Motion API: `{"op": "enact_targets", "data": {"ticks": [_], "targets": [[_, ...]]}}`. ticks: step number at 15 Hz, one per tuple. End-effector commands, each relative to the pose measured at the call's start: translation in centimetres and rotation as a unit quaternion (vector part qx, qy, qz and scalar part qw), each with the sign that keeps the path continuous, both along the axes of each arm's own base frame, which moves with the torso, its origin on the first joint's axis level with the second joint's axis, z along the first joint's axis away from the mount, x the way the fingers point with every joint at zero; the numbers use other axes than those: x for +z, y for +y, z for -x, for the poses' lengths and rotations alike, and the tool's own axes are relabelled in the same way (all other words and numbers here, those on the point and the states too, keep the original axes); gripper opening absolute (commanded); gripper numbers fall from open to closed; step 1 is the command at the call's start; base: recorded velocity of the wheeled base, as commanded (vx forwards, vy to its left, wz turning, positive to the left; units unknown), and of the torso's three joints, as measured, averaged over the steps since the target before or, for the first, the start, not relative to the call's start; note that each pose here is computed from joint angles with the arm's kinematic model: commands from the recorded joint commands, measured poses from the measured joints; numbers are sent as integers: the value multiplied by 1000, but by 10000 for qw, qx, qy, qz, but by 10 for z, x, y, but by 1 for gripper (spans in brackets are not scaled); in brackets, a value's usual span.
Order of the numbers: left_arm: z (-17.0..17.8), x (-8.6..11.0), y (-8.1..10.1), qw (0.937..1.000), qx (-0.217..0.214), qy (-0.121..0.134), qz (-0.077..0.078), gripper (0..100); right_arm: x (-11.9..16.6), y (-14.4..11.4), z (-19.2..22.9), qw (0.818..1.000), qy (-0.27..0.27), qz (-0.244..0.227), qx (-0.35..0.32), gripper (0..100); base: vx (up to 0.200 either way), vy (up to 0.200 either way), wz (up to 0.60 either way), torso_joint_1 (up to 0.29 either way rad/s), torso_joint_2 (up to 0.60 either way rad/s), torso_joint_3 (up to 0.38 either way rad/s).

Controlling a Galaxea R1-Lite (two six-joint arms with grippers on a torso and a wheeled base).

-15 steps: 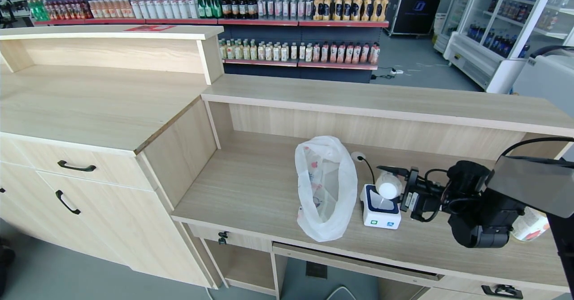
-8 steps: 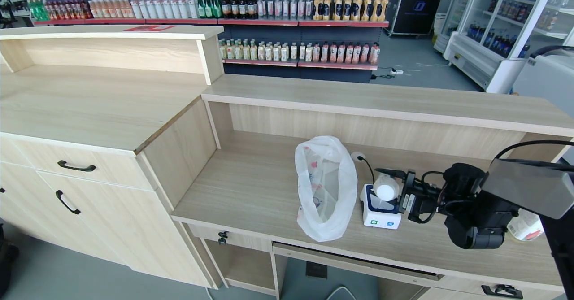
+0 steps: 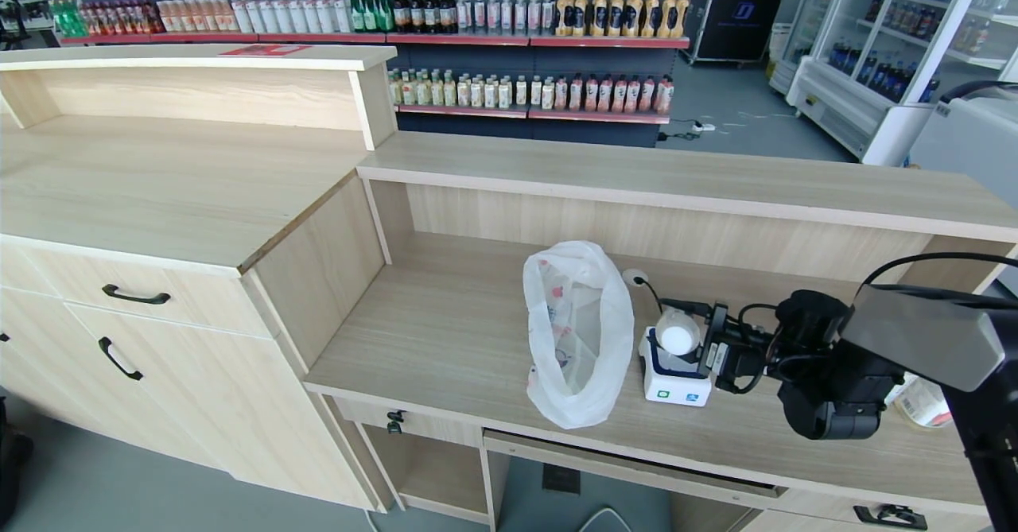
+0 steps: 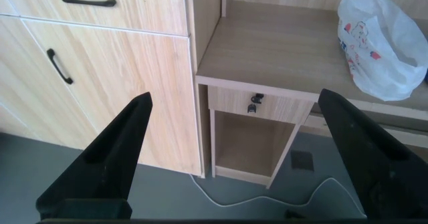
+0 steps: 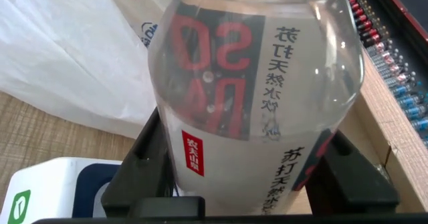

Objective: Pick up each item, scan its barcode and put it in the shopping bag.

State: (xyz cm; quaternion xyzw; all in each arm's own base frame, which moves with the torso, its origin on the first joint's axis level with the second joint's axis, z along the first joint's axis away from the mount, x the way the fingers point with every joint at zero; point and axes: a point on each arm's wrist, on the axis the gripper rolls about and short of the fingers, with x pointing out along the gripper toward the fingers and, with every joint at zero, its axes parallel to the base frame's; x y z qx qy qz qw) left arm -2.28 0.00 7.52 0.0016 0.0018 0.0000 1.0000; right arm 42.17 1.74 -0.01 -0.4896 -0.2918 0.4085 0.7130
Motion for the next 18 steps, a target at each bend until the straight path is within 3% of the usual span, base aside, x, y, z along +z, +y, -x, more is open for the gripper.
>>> {"op": "enact_targets", "data": {"ticks": [1,15,18], "targets": [[0,0,0,10000,0,-3,1,100,-4,4,-3,10000,15,-11,51,0,0,0,0,0,0,0],[0,0,0,10000,0,-3,1,100,-6,10,-7,9999,16,-38,113,0,0,0,0,0,0,0],[0,0,0,10000,0,-3,1,100,23,13,-7,9991,200,-340,175,0,0,0,0,0,0,0]]}}
